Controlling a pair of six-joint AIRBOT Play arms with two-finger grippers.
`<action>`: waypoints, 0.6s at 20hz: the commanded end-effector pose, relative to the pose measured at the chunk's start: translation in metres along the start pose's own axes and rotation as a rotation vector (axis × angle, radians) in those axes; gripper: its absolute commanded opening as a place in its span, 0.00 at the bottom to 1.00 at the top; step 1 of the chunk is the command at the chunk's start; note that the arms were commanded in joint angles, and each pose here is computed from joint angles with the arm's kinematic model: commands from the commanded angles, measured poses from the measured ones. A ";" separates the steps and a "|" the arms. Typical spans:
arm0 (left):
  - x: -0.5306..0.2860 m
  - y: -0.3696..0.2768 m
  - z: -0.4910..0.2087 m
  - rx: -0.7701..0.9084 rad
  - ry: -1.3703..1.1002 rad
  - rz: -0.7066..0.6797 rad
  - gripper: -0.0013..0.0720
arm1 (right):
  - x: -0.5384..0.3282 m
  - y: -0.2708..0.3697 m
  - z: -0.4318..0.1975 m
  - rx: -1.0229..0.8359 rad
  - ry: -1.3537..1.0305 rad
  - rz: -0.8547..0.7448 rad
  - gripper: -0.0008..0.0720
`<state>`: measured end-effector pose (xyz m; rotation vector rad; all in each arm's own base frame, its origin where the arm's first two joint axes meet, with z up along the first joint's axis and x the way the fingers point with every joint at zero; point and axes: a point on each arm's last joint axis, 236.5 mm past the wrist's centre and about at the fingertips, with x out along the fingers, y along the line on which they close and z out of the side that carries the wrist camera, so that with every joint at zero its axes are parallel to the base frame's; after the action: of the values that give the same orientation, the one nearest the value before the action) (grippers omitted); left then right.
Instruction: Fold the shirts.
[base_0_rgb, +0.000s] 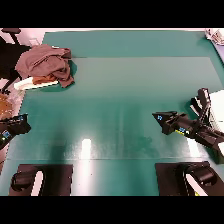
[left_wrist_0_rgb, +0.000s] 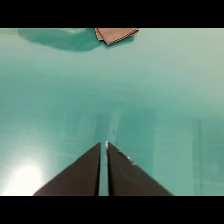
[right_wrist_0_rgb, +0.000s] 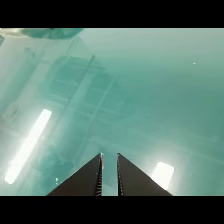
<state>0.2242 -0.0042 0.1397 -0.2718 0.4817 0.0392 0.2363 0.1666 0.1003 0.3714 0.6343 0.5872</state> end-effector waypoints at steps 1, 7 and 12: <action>0.000 0.000 0.000 0.001 0.000 0.000 0.12 | 0.000 0.000 0.000 0.005 0.000 0.001 0.18; 0.000 0.000 0.000 0.001 0.000 0.000 0.12 | 0.000 0.000 -0.001 0.005 0.004 0.002 0.18; 0.000 -0.001 0.001 -0.002 -0.006 -0.003 0.12 | 0.000 0.001 -0.001 0.005 0.005 0.002 0.18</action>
<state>0.2243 -0.0042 0.1398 -0.2718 0.4813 0.0392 0.2356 0.1669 0.0996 0.3762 0.6400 0.5870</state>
